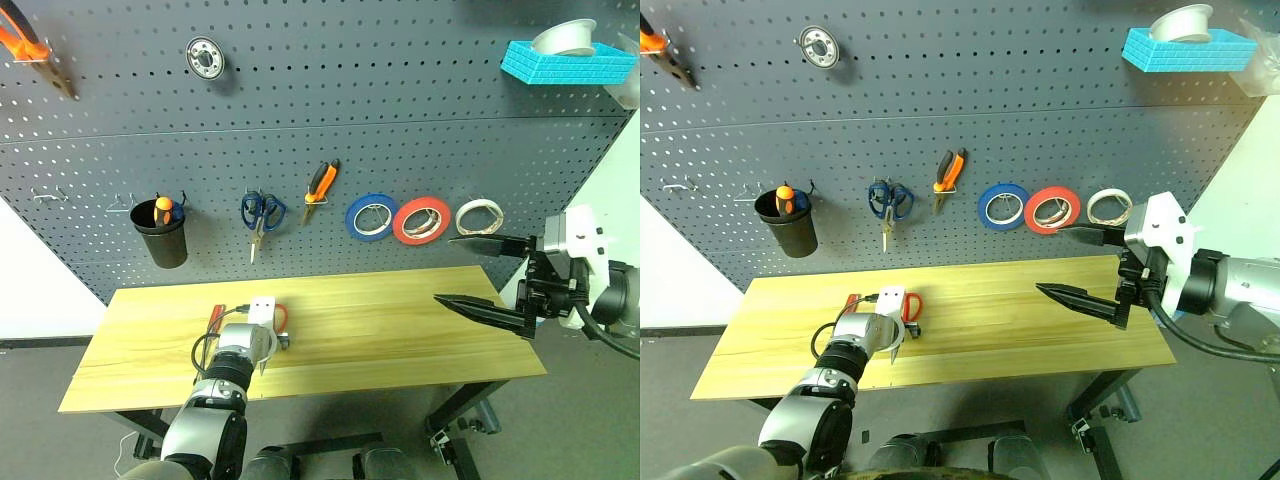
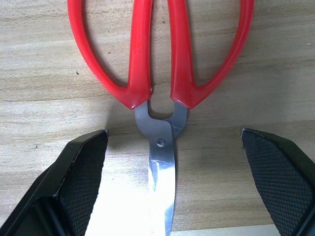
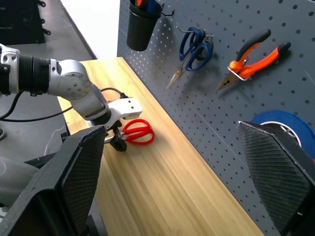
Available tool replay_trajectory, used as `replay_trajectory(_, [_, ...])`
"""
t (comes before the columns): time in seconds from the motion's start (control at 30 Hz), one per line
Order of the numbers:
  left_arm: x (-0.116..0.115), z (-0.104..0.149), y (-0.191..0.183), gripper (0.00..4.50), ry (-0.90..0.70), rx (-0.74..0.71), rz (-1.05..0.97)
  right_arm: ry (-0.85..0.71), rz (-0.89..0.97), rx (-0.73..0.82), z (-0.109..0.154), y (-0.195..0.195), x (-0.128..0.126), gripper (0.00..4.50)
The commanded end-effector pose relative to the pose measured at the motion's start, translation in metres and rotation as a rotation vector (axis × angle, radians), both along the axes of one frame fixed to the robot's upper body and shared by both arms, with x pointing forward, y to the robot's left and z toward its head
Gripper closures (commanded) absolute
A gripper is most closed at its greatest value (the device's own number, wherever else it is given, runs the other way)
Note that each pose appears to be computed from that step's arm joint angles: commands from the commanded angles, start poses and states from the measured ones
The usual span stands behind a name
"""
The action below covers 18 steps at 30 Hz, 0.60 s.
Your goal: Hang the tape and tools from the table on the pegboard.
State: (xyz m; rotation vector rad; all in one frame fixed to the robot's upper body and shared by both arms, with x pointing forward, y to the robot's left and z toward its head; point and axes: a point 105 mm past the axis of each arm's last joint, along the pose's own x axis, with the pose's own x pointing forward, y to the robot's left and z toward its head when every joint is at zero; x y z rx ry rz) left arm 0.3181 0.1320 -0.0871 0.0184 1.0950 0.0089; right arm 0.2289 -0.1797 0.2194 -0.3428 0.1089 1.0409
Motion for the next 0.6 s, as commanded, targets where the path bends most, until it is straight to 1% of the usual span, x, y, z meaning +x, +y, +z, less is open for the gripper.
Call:
replay_trajectory(0.03, [-0.0115, -0.0115, 0.0163, 0.0, 0.066, 0.065, 0.021, -0.067, 0.001, -0.002, 0.013, 0.0, -0.0031, 0.02])
replay_trajectory(0.3, [-0.0139, -0.0134, 0.0194, 0.0, 0.09, 0.061, 0.037, -0.067, -0.002, -0.005, 0.014, -0.0017, -0.0044, 0.02])
replay_trajectory(0.4, [-0.0152, -0.0142, 0.0201, 0.57, 0.096, 0.057, 0.045, -0.068, -0.003, -0.006, 0.014, -0.0019, -0.0041, 0.0])
replay_trajectory(0.6, [-0.0156, -0.0142, 0.0167, 2.47, 0.095, 0.041, 0.049, -0.069, -0.004, -0.007, 0.0141, -0.0018, -0.0036, 0.0])
